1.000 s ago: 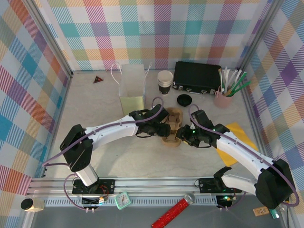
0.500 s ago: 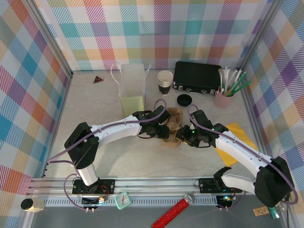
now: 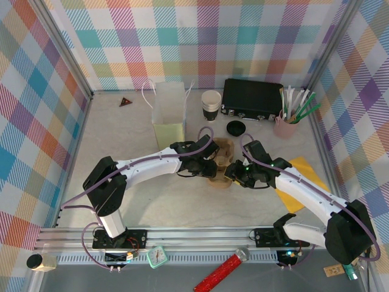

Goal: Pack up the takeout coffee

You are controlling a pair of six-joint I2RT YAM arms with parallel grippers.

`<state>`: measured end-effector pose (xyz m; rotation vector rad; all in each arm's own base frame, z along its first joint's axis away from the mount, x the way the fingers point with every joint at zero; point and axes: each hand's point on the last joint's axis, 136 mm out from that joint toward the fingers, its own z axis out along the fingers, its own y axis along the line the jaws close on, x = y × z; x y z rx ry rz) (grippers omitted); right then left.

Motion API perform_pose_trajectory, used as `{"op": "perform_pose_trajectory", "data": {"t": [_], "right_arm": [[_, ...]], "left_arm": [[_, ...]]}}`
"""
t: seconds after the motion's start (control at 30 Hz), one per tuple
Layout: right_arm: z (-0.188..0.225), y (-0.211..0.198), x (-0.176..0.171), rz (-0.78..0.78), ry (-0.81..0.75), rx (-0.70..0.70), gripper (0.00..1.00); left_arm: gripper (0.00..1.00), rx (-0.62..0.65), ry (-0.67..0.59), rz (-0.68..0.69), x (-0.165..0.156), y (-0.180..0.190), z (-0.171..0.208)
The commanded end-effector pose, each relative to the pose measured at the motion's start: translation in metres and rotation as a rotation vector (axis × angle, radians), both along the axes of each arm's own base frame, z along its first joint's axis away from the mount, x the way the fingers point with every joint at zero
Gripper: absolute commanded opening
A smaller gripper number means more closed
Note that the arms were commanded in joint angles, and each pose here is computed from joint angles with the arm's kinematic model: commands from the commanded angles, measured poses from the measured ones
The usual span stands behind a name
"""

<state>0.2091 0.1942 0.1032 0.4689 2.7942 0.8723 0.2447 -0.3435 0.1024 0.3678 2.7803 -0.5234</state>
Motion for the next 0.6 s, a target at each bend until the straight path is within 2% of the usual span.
{"op": "perform_pose_trajectory", "data": {"t": [0.0,0.1,0.27,0.47,0.57], "right_arm": [[0.025,0.011,0.008,0.028,-0.067,0.055,0.40],[0.024,0.009,0.007,0.024,-0.059,0.048,0.40],[0.015,-0.005,0.001,0.012,-0.024,-0.041,0.42],[0.016,0.002,0.004,0.015,-0.033,-0.005,0.43],[0.012,-0.001,0.003,0.017,-0.010,-0.032,0.43]], "left_arm": [[0.34,-0.033,0.004,-0.044,-0.004,-0.014,0.010],[0.34,-0.026,0.002,-0.044,-0.004,-0.013,0.009],[0.34,-0.009,-0.025,-0.023,-0.002,-0.006,0.014],[0.35,-0.018,-0.014,-0.031,-0.004,-0.008,0.014],[0.41,-0.007,-0.012,-0.031,-0.004,-0.008,0.013]]}}
